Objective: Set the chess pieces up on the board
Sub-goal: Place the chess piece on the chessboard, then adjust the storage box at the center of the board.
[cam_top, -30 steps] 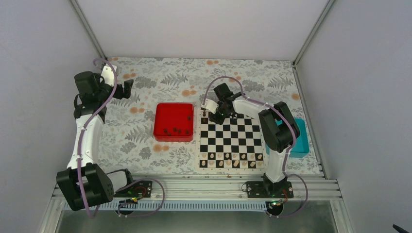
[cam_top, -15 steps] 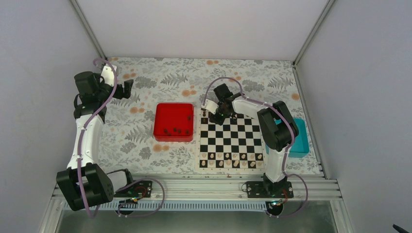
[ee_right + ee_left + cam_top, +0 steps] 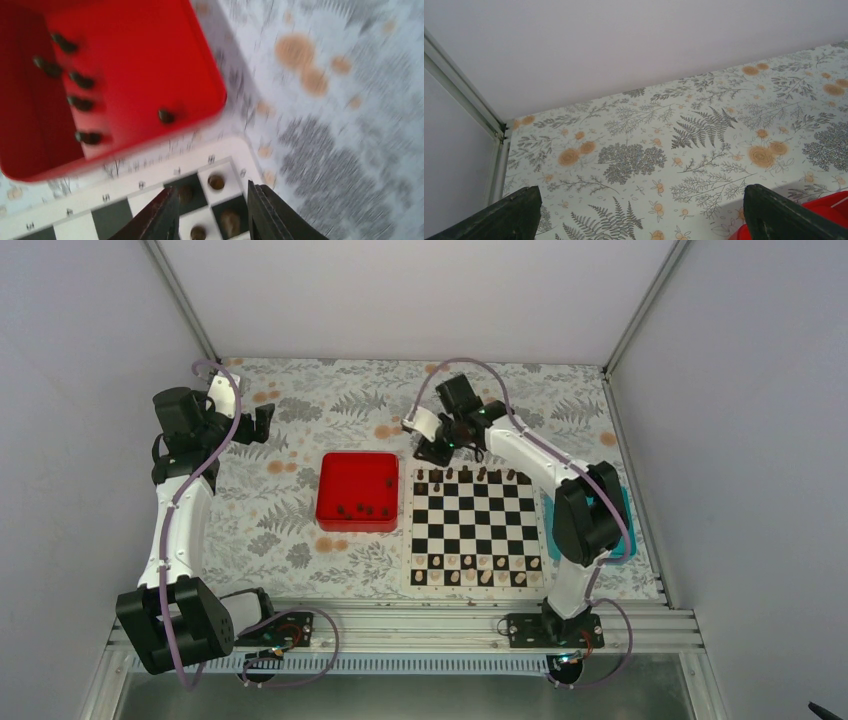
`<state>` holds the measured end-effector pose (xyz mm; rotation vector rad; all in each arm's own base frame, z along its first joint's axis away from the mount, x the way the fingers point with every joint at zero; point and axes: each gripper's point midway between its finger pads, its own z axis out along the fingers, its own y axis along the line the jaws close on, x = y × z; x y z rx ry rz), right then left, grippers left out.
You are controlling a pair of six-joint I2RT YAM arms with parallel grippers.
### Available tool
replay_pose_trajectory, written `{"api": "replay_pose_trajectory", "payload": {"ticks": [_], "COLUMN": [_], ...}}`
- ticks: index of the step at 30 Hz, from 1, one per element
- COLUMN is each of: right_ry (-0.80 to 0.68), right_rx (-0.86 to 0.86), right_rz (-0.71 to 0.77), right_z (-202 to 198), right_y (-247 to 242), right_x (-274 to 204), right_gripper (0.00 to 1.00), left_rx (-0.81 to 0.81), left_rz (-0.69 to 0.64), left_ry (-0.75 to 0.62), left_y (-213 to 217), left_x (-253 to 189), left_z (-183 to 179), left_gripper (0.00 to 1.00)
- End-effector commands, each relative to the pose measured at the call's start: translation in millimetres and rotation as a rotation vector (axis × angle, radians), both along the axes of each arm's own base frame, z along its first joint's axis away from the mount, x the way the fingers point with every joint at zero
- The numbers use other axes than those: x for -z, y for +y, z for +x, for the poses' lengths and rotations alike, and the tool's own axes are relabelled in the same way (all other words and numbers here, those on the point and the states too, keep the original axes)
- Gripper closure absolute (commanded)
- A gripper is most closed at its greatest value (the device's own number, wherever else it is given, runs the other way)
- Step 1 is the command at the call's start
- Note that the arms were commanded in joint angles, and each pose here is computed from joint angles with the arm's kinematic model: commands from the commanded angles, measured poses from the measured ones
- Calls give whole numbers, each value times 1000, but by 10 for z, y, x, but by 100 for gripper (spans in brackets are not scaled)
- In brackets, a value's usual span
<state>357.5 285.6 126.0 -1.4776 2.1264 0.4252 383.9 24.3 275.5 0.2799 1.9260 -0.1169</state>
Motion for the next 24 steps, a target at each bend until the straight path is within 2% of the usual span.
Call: {"api": "replay_pose_trajectory", "payload": {"ticks": [1,11,15,24], "right_ry": [-34,-80,-79,-167], "right_rx": [-85,-198,-209,-239], "right_rz": [31,-104,-184,-364], "right_z": [-111,-75,-36,-16], "right_y": [359,1081,1128,1058], "right_x": [-345,-14,187,301], "right_gripper": [62,56,53,43], "left_rx": [15,9,9,13], "left_rz": [-4,0,1,-2], "left_ry": [-12,-16,-16,-14], "left_y": [-16,-5,-4,-10], "left_x": [-36,-55,-47,-34], "left_z": [-19,-21,-20,-16], "left_gripper": [0,0,0,0]}}
